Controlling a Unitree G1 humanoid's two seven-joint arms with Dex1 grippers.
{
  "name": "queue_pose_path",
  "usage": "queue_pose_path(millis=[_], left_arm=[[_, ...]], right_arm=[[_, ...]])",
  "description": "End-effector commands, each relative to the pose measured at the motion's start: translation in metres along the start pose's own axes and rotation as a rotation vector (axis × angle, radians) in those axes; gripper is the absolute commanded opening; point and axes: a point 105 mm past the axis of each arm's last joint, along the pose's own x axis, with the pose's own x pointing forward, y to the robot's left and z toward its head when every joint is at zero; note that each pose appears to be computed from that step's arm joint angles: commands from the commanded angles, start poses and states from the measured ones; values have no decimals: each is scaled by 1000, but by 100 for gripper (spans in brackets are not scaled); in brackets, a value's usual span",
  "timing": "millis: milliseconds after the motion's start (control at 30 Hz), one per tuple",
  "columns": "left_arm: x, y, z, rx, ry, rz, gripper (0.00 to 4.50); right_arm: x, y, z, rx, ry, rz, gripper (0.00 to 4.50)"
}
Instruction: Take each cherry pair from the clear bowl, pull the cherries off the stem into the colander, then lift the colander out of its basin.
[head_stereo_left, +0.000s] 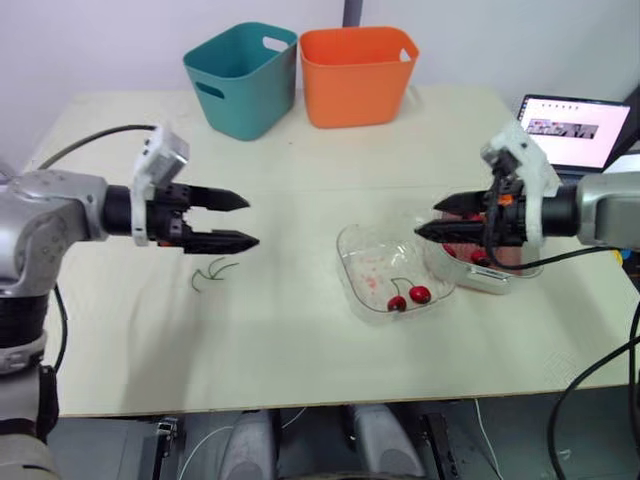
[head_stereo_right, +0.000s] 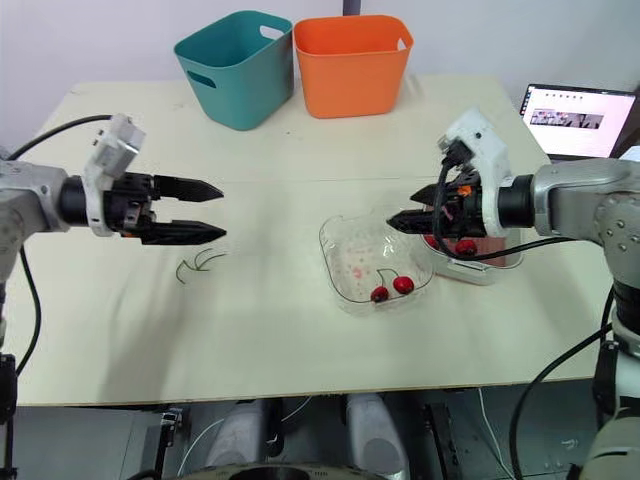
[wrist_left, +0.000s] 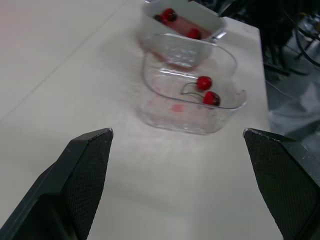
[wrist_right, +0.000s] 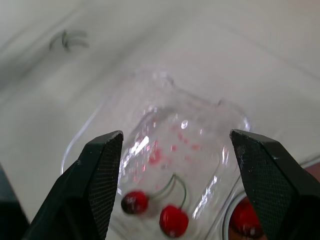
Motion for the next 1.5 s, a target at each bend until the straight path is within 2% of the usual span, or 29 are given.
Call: queue_pose_path(millis=[33, 200, 367, 433, 700, 1167, 1500], left_arm=[[13, -21, 7, 96, 30, -101, 438], [26, -35, 4, 123, 33, -170, 438], [35, -42, 6, 138, 8, -182, 438], [36, -43, 7, 139, -2, -180, 438], [41, -46, 7, 126, -38, -147, 438], [48, -47, 5, 117, -61, -133, 438], [42, -44, -3, 136, 10, -118, 438]], right_arm=[[10, -1, 0, -29, 88, -10, 365], [29, 10, 2, -55, 211, 75, 365], [37, 3, 0, -174, 326, 72, 365], [38, -2, -3, -283, 407, 60, 365], [30, 7, 1, -332, 618, 158, 365], [60, 3, -27, -361, 740, 135, 365], [71, 1, -37, -407, 779, 120, 365]])
